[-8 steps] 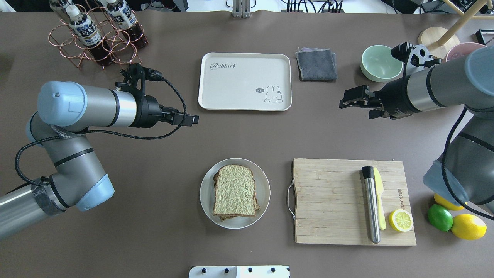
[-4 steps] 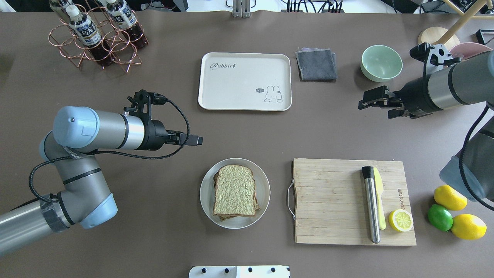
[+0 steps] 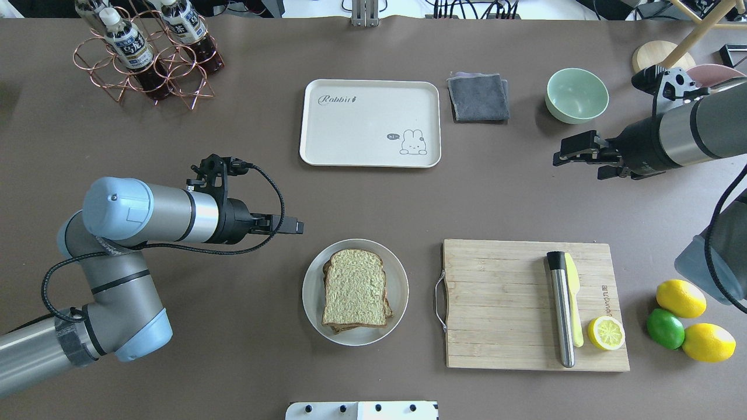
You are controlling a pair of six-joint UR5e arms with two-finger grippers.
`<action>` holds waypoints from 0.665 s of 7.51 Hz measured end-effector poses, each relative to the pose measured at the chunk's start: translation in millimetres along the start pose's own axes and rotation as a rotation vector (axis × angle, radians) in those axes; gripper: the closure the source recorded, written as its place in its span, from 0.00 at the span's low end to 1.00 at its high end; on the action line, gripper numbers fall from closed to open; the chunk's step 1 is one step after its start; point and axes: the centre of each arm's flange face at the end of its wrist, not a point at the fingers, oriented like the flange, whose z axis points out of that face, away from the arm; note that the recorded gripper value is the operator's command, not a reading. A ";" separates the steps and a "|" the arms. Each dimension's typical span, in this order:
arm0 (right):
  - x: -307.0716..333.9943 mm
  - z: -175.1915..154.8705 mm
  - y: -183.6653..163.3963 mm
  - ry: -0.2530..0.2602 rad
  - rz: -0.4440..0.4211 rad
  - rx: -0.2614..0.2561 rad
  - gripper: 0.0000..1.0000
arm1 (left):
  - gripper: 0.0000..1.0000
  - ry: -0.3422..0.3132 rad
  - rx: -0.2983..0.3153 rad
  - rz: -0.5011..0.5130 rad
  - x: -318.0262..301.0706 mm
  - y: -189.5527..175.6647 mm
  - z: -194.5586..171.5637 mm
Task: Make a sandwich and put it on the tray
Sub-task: 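Lower the left gripper to the rim of the white plate nearest the robot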
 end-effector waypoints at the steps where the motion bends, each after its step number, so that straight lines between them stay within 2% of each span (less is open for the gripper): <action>1: 13.4 -0.7 -3.3 0.014 -0.017 -0.006 0.01 | 0.02 0.002 0.000 -0.005 4.2 0.2 0.0; 3: 51.1 -16.5 -22.7 0.021 -0.047 -0.031 0.01 | 0.03 0.003 -0.002 -0.004 10.3 8.1 5.0; 4: 63.6 -20.3 -30.4 0.025 -0.055 -0.034 0.01 | 0.03 0.002 0.007 0.001 19.0 26.0 16.0; 5: 71.4 -21.7 -36.2 0.030 -0.057 -0.033 0.01 | 0.15 0.005 0.016 0.007 28.3 44.6 24.8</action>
